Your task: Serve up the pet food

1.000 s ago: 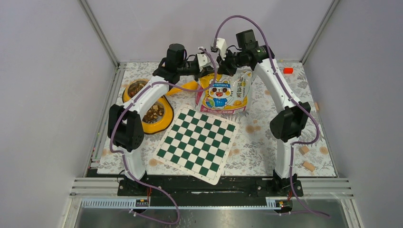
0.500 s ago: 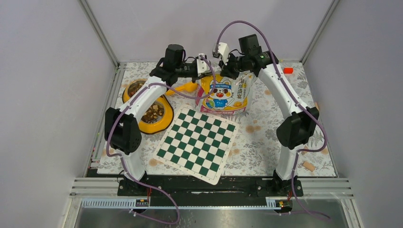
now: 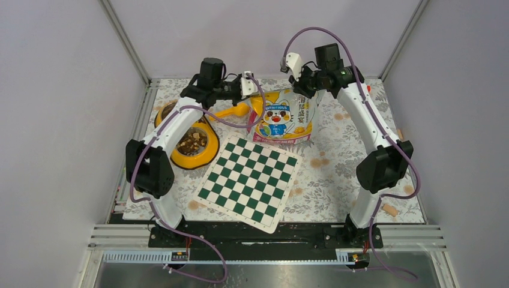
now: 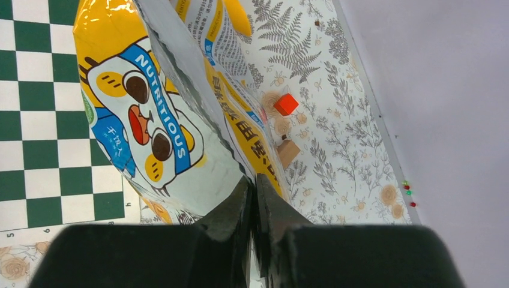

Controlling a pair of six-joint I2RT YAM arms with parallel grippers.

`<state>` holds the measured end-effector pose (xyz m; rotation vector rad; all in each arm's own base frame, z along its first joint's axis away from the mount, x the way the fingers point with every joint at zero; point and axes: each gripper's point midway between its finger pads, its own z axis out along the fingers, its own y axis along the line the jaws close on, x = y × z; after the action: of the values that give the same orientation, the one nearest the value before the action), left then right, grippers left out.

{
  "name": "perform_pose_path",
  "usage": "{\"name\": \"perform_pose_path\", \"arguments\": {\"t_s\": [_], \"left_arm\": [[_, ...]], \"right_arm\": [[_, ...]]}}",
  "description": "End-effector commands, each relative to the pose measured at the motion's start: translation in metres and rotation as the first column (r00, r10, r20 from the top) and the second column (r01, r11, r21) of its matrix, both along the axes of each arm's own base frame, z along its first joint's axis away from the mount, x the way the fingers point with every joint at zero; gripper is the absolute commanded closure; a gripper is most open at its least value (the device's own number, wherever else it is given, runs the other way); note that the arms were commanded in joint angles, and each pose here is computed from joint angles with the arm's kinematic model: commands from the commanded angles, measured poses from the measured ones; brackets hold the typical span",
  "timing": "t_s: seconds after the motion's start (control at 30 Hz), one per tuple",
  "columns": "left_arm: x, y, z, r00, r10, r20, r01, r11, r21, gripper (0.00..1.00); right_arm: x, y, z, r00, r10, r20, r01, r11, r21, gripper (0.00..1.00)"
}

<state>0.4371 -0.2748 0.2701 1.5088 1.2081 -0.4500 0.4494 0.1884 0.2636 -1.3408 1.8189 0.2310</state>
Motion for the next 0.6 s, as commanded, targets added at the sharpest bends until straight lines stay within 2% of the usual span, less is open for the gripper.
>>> {"name": "perform_pose_path", "arguments": {"t_s": [0.0, 0.13, 0.37, 0.57], "left_arm": [[0.018, 0.098, -0.027, 0.953, 0.295, -0.076, -0.279, 0.945, 0.168, 1.00], [0.017, 0.097, -0.025, 0.954, 0.288, -0.083, -0.272, 0.949, 0.158, 1.00], [0.020, 0.093, -0.019, 0.958, 0.275, -0.081, -0.262, 0.955, 0.141, 1.00], [0.022, 0.091, -0.014, 0.961, 0.268, -0.075, -0.257, 0.958, 0.128, 1.00]], "right_arm": [[0.018, -0.126, 0.028, 0.933, -0.324, 0.153, 0.351, 0.914, -0.203, 0.92], [0.017, -0.150, 0.030, 0.910, -0.372, 0.182, 0.407, 0.884, -0.231, 0.94], [0.018, -0.194, 0.029, 0.843, -0.480, 0.244, 0.534, 0.803, -0.265, 0.90], [0.017, -0.208, 0.034, 0.809, -0.514, 0.285, 0.582, 0.770, -0.262, 0.87]]}}
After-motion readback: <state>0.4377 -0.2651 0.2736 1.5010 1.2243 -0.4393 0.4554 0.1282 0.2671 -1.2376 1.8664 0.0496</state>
